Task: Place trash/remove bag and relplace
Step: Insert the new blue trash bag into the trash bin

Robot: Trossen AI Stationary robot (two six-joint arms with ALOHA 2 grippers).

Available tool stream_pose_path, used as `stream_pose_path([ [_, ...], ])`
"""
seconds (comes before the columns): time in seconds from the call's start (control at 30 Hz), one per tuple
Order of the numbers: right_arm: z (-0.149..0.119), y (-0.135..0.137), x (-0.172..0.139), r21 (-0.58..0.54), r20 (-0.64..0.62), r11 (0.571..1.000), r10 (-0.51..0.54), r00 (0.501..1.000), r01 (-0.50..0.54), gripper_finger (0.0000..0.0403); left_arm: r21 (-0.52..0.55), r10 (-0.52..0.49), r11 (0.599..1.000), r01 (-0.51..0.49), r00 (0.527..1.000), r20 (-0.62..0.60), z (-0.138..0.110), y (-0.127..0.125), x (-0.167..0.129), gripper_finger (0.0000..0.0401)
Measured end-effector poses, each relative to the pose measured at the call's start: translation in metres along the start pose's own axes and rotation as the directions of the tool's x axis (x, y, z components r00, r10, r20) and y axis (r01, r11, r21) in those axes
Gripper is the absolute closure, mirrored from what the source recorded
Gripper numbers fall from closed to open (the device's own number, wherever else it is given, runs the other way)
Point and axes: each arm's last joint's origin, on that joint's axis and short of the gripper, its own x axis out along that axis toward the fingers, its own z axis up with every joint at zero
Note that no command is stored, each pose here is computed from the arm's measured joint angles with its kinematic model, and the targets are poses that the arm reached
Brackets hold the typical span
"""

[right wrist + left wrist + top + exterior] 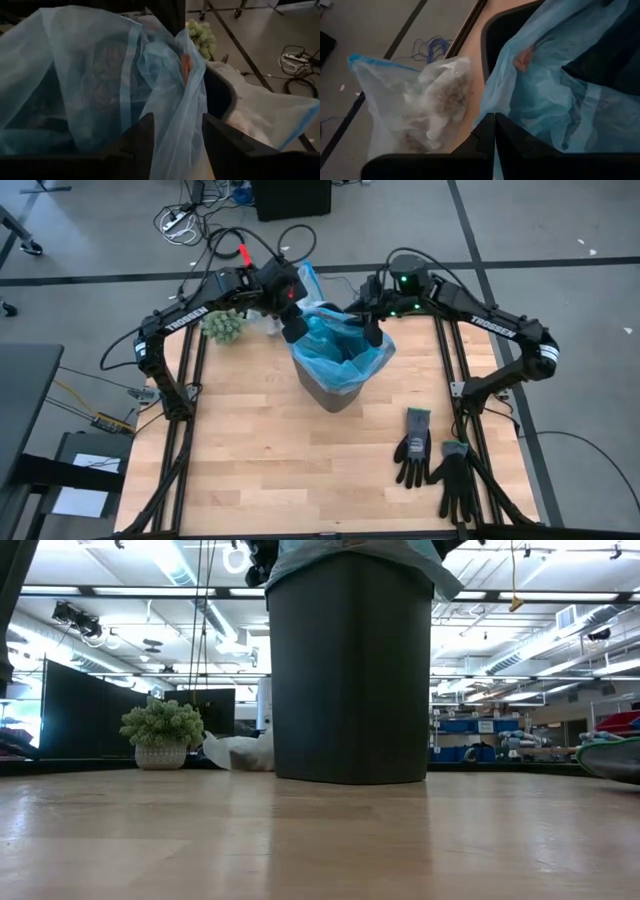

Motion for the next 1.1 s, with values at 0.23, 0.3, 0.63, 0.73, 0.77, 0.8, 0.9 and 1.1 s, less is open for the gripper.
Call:
stream_pose_path([
  [0.23,-0.009,-0.009,0.021,0.006,-0.031,1.0,-0.003,1.0,0.003,0.03,-0.022,-0.001,1.0,0.001,1.0,-0.012,-0.001,0.0,0.0,0.038],
  [0.3,-0.009,-0.009,0.021,-0.008,-0.026,1.0,0.005,1.0,-0.005,0.0346,-0.027,0.0,1.0,0.0,1.0,-0.018,-0.002,0.0,0.0,0.038],
  [0.63,0.002,-0.024,0.006,-0.067,0.084,0.995,-0.063,0.995,0.069,0.0402,-0.086,0.018,0.996,-0.024,0.997,-0.079,-0.008,-0.001,0.0,0.038],
  [0.73,-0.003,-0.038,0.016,-0.06,0.079,0.993,-0.099,0.992,0.104,0.0402,-0.113,0.043,0.992,-0.052,0.996,-0.078,-0.008,0.0,0.0,0.038],
  [0.77,-0.007,-0.042,0.021,-0.053,0.07,0.993,-0.102,0.992,0.105,0.0403,-0.116,0.048,0.992,-0.056,0.996,-0.078,-0.008,0.0,0.0,0.038],
  [0.8,-0.009,-0.044,0.027,-0.048,0.068,0.993,-0.1,0.993,0.103,0.0403,-0.119,0.048,0.991,-0.057,0.996,-0.077,-0.008,0.0,0.0,0.038],
  [0.9,-0.015,-0.048,0.039,-0.038,0.062,0.995,-0.085,0.994,0.087,0.0403,-0.14,0.051,0.988,-0.062,0.995,-0.082,-0.008,0.0,0.0,0.038],
  [1.1,-0.018,-0.053,0.045,-0.04,0.059,0.995,-0.089,0.994,0.091,0.0403,-0.171,0.063,0.981,-0.091,0.985,-0.16,-0.016,0.0,-0.001,0.038],
])
